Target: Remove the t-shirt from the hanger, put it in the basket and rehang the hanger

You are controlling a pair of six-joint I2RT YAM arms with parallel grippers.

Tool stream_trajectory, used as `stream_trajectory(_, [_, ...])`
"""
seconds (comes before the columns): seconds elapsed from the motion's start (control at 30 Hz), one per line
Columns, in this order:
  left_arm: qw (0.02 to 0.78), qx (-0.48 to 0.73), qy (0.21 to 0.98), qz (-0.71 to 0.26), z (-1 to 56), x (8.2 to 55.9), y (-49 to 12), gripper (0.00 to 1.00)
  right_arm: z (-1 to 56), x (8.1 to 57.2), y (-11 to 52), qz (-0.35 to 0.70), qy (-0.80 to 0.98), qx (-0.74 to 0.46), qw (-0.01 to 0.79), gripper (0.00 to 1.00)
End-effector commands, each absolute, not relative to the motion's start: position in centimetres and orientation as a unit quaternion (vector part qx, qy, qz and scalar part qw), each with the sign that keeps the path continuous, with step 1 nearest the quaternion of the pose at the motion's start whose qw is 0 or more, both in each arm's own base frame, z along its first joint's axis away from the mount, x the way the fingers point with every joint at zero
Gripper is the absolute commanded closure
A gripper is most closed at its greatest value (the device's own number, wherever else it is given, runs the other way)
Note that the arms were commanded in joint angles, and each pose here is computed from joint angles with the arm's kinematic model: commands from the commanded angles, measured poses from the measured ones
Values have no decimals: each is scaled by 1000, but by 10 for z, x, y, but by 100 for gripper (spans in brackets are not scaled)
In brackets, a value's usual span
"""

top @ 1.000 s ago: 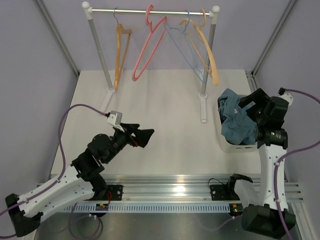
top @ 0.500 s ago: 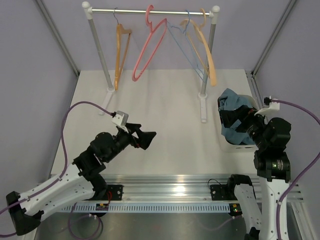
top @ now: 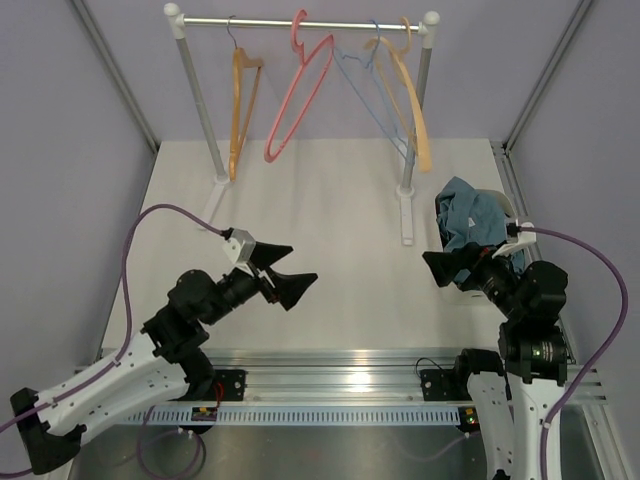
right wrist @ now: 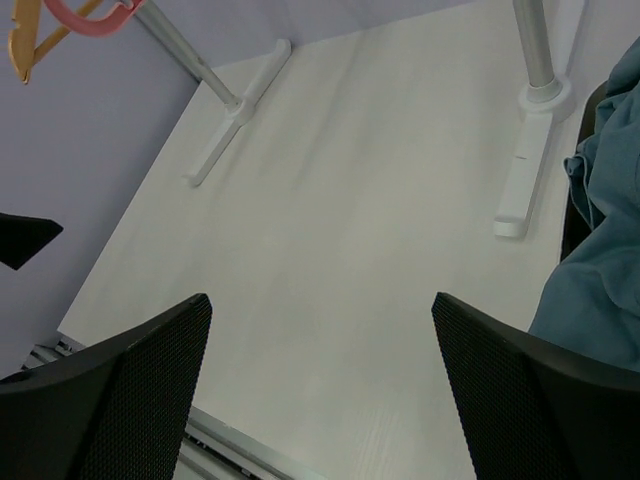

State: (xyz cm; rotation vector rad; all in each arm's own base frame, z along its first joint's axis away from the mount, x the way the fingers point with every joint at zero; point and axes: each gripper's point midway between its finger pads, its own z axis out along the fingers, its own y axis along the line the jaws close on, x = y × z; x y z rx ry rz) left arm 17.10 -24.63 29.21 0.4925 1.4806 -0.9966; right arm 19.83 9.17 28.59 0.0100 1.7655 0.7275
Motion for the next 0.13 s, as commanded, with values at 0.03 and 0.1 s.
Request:
stream_trajectory(0.03, [619,227,606,-446,307,164,-248,1,297,189,101,324,738,-37,591,0])
stream_trajectory(0.1, [620,226,605,-446,309,164,-247,1,297,189,101,323,738,-37,591,0])
